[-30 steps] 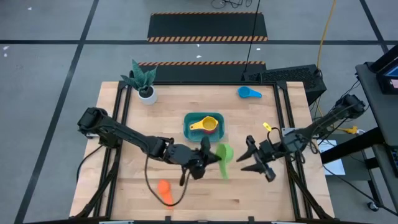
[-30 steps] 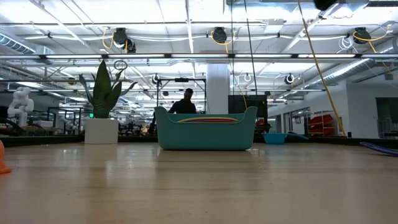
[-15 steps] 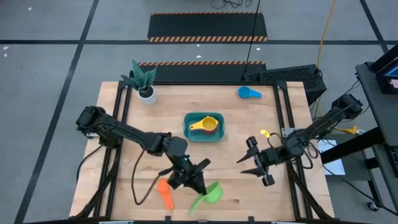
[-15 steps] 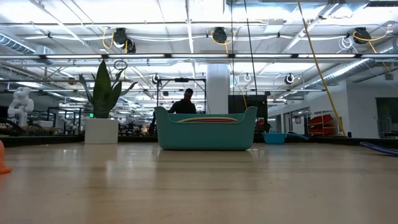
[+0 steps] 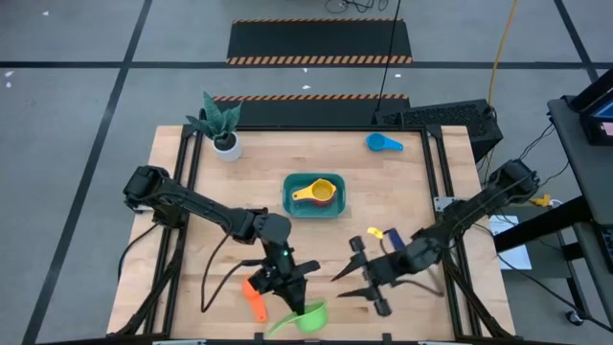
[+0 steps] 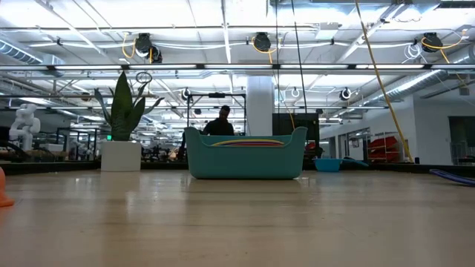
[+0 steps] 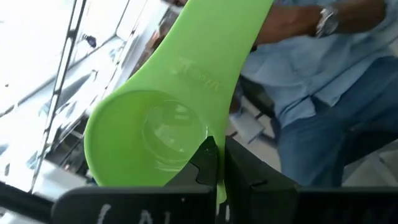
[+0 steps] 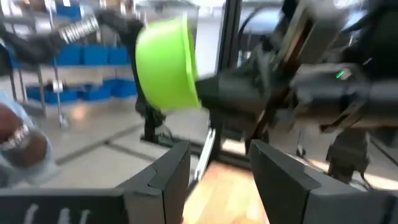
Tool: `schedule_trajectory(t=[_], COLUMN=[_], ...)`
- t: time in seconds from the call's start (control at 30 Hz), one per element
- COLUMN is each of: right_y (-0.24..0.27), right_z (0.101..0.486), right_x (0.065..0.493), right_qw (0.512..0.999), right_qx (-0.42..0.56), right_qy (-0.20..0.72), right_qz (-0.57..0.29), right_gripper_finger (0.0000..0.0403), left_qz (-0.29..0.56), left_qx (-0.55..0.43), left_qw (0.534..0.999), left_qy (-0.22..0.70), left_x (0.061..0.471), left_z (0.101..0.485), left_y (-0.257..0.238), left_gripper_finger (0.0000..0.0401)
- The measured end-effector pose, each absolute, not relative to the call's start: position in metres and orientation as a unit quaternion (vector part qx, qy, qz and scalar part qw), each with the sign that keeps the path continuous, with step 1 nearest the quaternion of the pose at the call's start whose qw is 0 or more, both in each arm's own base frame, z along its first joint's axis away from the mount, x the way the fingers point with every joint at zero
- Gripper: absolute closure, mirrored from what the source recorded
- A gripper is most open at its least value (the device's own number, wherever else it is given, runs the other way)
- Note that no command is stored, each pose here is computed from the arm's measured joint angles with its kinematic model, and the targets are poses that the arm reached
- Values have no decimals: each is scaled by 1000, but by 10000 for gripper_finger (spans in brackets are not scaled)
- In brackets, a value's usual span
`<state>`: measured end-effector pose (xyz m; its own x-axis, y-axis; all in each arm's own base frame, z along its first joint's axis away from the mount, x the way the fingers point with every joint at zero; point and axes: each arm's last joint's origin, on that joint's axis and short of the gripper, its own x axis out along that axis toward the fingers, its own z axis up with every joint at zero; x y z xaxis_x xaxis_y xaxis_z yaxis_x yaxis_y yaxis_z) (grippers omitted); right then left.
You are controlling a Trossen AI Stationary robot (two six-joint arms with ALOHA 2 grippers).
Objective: Nest measuring cups in basket
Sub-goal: Stack the green measuring cup on top of the yellow measuring cup inside the light blue bin
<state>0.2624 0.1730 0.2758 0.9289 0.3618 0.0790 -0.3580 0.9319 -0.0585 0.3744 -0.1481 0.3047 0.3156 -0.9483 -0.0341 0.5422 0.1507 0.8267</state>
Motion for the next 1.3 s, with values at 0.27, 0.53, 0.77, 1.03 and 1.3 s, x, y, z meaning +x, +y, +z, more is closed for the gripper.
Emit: schedule_trajectory(t=[0.27,0.53,0.77,1.03,1.3], right_y=[182,182,182,182,182], right_z=[277,279,279,278,276], right_x=[275,275,275,275,275], right_qw=[981,981,981,981,981], right_qx=[-39,-36,-30,-25,-35], right_qy=[-57,-62,-64,-57,-48], right_qz=[181,180,180,182,183], right_gripper_finger=[243,243,243,243,244], left_qz=[-549,-552,-553,-554,-550], left_qx=[382,377,365,355,346], left_qw=[697,703,715,722,726], left_qy=[-258,-241,-223,-215,-224], left_x=[372,374,379,387,388], left_z=[300,298,292,282,286], left_y=[-150,-145,-139,-135,-135], left_gripper_finger=[394,392,384,389,394])
